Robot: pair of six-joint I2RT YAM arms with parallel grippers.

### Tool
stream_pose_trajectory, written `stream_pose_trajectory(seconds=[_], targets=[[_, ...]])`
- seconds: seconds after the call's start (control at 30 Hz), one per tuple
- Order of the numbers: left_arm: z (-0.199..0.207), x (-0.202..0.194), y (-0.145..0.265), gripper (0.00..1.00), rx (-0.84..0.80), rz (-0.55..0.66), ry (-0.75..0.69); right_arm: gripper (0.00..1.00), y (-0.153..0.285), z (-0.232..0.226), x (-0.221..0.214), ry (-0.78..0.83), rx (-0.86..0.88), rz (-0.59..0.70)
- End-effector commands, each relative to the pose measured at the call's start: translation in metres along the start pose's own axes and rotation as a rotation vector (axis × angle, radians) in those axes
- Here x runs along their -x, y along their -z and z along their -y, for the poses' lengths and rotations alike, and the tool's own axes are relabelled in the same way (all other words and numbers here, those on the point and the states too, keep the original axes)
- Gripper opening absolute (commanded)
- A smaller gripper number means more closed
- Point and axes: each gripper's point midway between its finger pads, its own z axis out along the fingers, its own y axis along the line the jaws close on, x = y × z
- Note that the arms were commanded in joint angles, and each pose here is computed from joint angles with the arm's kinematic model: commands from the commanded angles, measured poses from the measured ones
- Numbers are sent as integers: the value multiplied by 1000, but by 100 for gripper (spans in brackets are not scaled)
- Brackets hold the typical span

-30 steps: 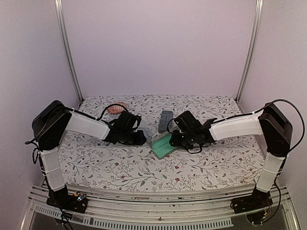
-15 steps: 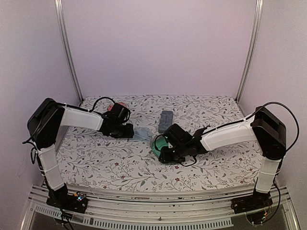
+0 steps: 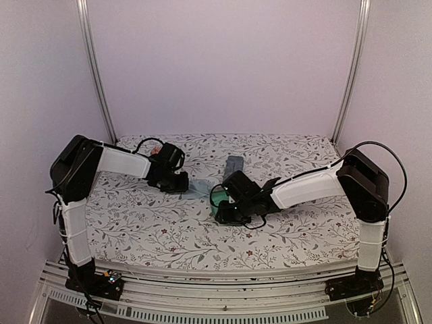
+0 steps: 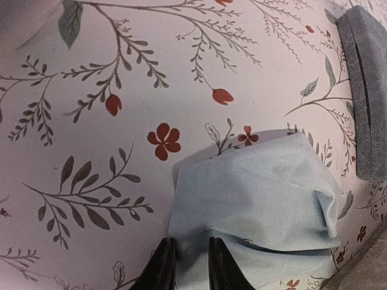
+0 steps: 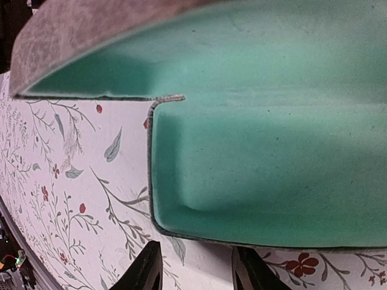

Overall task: Organize the sunglasses
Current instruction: Place the sunglasses case at the center of the board, then move the glasses cleaning cloth to the center of the board.

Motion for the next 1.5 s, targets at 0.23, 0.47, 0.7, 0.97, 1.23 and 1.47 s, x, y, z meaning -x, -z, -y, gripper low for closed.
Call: stream_pose_trajectory(seconds=[0.23, 0.47, 0.7, 0.97, 1.23, 1.47], targets=[[-24, -59, -22, 0, 51, -210, 5, 40, -4, 0, 23, -31, 26, 64], [-29, -71, 26, 0, 35, -198, 10, 41, 20, -15, 27, -21, 76, 86], [-43, -126, 70, 0, 39, -264, 49, 41, 28, -31, 16, 6, 97, 79], [-60, -184, 108, 0, 80, -336, 121, 41, 14, -63, 4, 89, 95, 53], [-72, -163, 128, 34, 107, -212, 179, 41, -16, -88, -7, 238, 60, 29], [-62, -125, 127, 46, 38, -102, 176, 36, -40, -94, -21, 333, 14, -20]])
